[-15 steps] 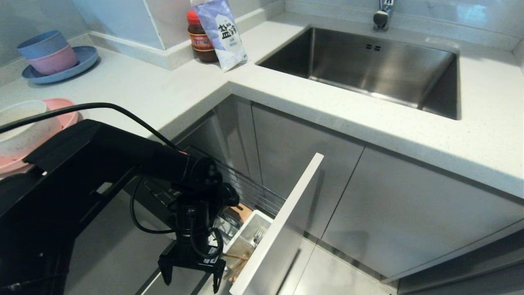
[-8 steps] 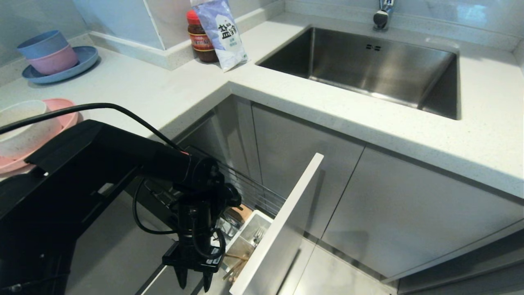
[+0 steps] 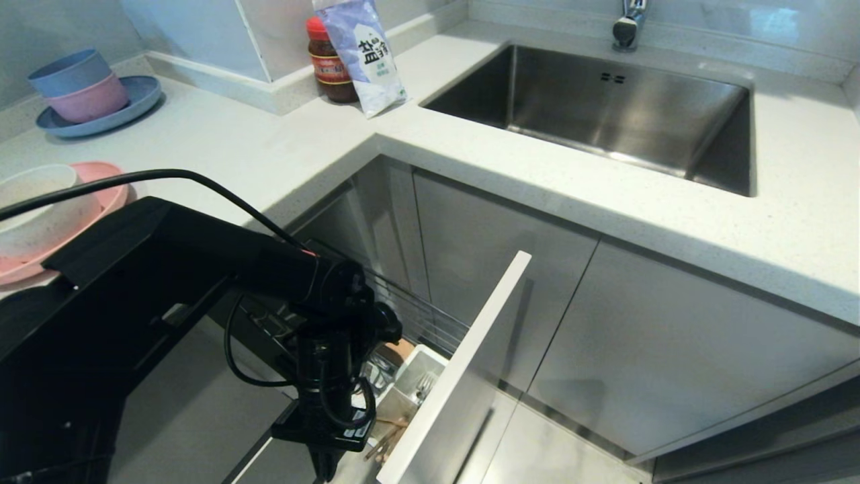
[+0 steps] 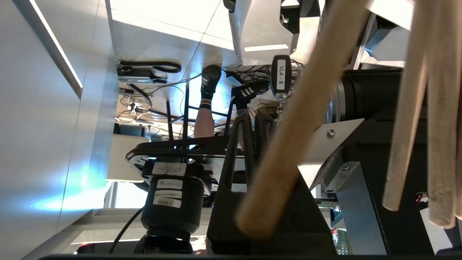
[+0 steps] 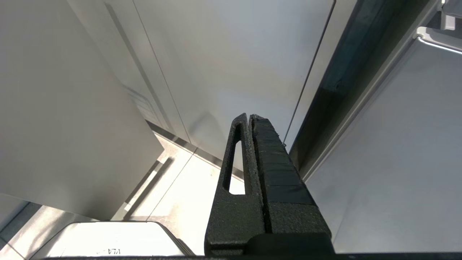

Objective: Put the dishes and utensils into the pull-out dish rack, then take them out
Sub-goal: Take the chopsticks out of the cupboard

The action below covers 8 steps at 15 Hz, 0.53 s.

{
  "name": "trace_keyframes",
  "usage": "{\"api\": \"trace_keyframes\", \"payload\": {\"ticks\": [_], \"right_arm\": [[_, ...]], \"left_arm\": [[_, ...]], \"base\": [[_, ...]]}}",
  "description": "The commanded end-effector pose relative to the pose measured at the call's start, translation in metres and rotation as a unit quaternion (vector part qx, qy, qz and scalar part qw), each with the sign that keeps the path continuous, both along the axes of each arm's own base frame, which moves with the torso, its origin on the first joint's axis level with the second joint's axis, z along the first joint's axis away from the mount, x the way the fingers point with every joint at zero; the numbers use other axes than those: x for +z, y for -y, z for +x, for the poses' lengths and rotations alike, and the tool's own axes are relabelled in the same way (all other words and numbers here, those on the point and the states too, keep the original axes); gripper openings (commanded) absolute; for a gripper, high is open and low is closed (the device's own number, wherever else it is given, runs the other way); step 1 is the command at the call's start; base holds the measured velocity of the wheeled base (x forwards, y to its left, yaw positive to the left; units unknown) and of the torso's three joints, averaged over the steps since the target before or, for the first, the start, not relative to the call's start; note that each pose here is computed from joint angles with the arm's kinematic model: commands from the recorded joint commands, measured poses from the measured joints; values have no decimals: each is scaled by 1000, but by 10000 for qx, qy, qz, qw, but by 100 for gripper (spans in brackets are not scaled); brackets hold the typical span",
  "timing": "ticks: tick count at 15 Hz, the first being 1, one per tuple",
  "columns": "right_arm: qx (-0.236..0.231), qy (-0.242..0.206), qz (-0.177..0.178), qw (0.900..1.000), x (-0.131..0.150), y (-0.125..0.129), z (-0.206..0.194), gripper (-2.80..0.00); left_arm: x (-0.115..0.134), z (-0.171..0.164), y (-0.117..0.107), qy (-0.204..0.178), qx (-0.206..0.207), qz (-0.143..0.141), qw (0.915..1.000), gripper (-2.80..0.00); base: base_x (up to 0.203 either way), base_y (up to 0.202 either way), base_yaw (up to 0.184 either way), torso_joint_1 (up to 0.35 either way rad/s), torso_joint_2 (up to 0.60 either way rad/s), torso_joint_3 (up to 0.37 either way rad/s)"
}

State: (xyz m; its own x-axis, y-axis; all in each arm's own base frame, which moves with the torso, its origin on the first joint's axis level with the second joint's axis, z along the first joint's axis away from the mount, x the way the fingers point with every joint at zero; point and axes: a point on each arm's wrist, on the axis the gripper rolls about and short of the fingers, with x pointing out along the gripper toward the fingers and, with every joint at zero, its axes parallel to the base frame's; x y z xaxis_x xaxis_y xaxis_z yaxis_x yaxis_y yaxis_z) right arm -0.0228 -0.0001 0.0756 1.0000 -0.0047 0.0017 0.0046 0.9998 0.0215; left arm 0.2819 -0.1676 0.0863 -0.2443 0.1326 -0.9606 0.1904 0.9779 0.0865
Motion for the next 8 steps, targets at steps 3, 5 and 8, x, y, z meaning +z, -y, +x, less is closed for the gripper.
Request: {"api": "trace_keyframes", "payload": {"ticks": [3, 5, 8], "right_arm": [[0, 7, 0, 10000, 0, 0, 0, -280], [0, 7, 0, 10000, 0, 0, 0, -280], [0, 7, 0, 10000, 0, 0, 0, -280]], "left_arm": [[14, -8, 2, 48, -32, -186, 9998, -280], [32, -17, 0, 168, -69, -248, 9995, -280], [65, -33, -7, 494, -117, -445, 9977, -280]], "base": [[0, 0, 0, 0, 0, 0], [0, 0, 0, 0, 0, 0], [0, 0, 0, 0, 0, 0]]}}
